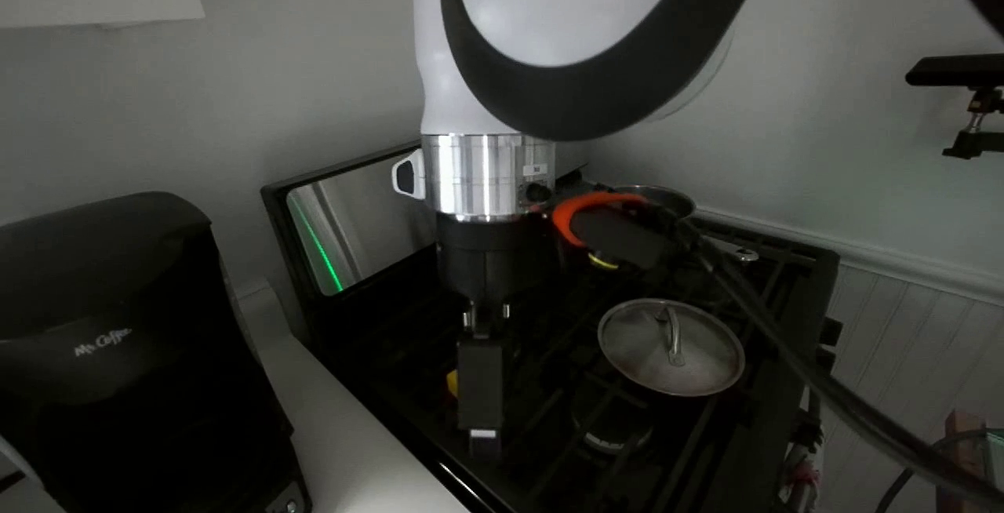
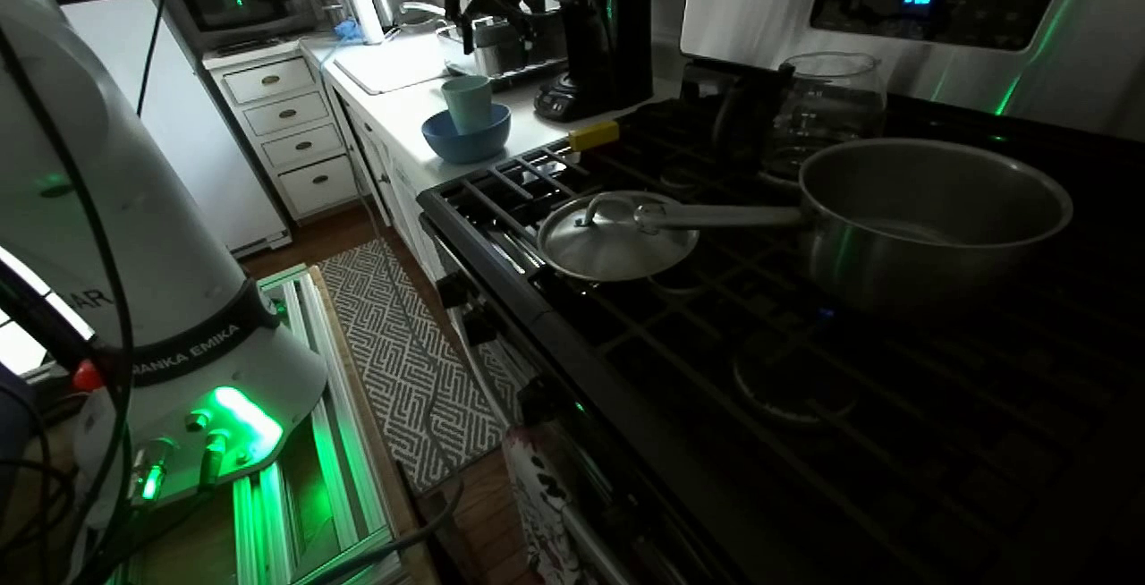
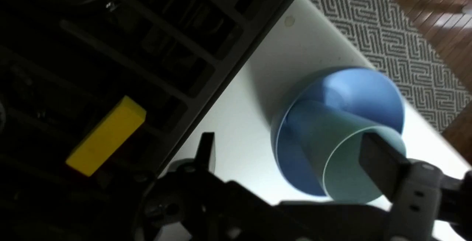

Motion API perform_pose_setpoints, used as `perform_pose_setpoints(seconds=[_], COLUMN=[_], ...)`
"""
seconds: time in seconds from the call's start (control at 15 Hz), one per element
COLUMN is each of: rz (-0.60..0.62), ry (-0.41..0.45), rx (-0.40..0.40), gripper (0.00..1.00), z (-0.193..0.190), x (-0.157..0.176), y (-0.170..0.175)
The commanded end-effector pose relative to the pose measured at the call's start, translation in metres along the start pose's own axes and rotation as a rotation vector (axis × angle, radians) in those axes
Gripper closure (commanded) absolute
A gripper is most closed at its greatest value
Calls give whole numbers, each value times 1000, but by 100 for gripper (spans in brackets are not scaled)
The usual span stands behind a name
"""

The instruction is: Remove the cup from the bowl and put it on the counter.

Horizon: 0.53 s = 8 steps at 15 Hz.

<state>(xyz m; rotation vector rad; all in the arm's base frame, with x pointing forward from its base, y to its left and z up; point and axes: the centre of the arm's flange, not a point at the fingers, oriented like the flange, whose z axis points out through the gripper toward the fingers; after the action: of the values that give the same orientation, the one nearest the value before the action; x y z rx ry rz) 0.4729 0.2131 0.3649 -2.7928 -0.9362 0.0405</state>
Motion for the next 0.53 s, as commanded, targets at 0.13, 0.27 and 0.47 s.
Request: perform_pose_setpoints(seconds=[0.13,0.27,0.47], rz=[-6,-43,-82], ry=[108,112,121], rx=[-25,-24,-21], gripper=[0,0,0], z=[31,41,57], x=[22,29,38], y=[-19,-32,-51])
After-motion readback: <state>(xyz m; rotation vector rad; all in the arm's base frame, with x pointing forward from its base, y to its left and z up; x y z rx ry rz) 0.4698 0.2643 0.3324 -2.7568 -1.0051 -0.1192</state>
